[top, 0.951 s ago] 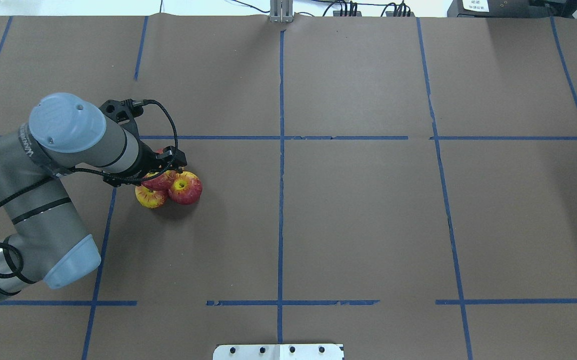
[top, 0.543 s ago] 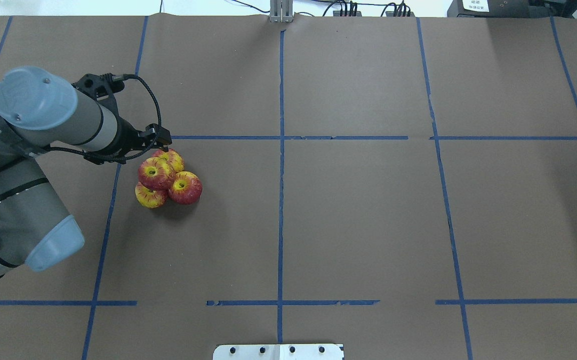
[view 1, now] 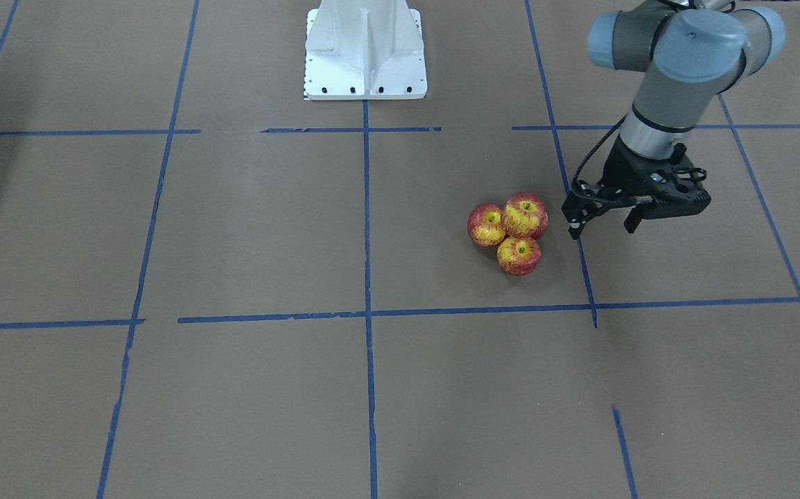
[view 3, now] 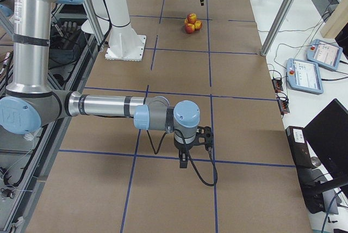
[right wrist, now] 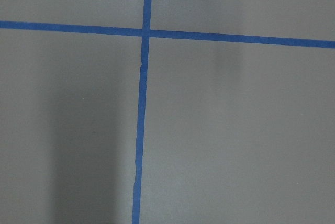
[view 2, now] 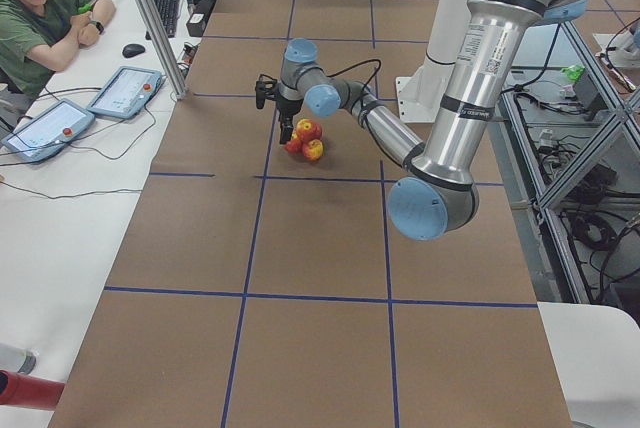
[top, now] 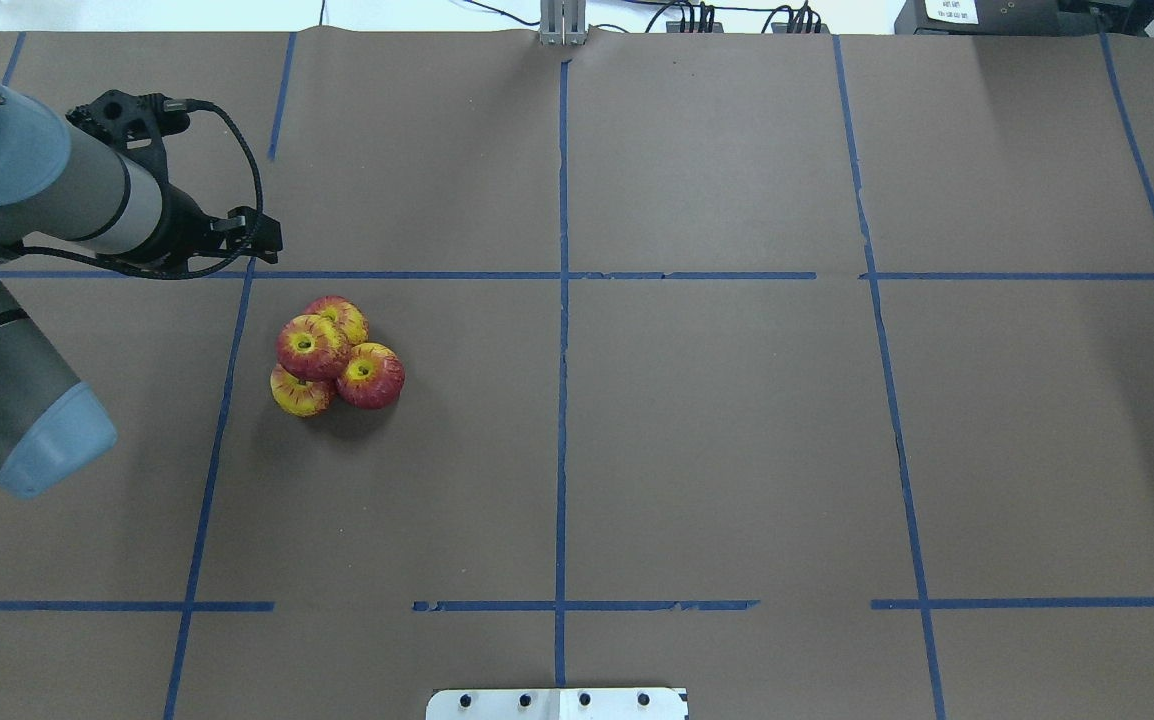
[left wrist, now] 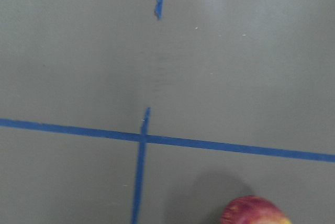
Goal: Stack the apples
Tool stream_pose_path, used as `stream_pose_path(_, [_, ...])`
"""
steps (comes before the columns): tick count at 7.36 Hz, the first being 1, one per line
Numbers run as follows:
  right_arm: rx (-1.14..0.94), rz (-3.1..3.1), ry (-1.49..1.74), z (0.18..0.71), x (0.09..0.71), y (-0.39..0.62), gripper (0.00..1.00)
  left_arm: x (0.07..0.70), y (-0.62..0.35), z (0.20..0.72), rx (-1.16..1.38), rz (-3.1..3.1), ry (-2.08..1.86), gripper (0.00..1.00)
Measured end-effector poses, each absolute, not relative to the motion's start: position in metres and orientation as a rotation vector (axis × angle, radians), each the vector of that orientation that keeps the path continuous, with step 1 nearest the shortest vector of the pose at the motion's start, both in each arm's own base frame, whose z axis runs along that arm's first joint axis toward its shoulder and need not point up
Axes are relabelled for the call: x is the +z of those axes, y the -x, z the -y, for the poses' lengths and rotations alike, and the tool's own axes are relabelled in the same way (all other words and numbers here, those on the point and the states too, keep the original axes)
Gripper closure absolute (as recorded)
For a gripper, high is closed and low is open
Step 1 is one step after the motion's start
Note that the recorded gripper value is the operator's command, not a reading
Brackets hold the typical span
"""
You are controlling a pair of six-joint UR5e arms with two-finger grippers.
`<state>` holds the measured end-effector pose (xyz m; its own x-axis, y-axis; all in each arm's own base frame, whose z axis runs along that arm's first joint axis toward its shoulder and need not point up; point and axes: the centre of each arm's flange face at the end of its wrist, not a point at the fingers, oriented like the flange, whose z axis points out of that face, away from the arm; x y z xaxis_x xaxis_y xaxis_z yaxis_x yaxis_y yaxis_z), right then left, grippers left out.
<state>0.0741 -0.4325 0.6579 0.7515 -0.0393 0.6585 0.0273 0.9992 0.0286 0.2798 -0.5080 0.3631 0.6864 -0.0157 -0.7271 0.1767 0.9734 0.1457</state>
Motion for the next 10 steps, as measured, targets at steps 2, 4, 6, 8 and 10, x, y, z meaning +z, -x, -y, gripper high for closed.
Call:
stream_pose_path(2, [-0.036, 0.720, -0.017, 0.432, 0.658, -0.074, 0.00, 0.425, -0.194, 0.513, 0.088, -0.761, -0.237, 0.00])
stream_pose_path(4, [-0.036, 0.719, -0.018, 0.432, 0.658, -0.074, 0.00, 0.493, -0.097, 0.505, 0.227, -0.687, -0.218, 0.00])
stream_pose_path(6, [-0.036, 0.719, -0.017, 0.432, 0.658, -0.074, 0.00, 0.545, -0.012, 0.483, 0.227, -0.695, -0.157, 0.00])
stream_pose_path(8, [-0.036, 0.719, -0.017, 0.432, 0.658, -0.074, 0.00, 0.584, 0.027, 0.453, 0.253, -0.781, -0.131, 0.00])
stream_pose_path(10, [-0.036, 0.719, -0.017, 0.432, 0.658, -0.074, 0.00, 0.601, 0.032, 0.437, 0.247, -0.862, -0.110, 0.00])
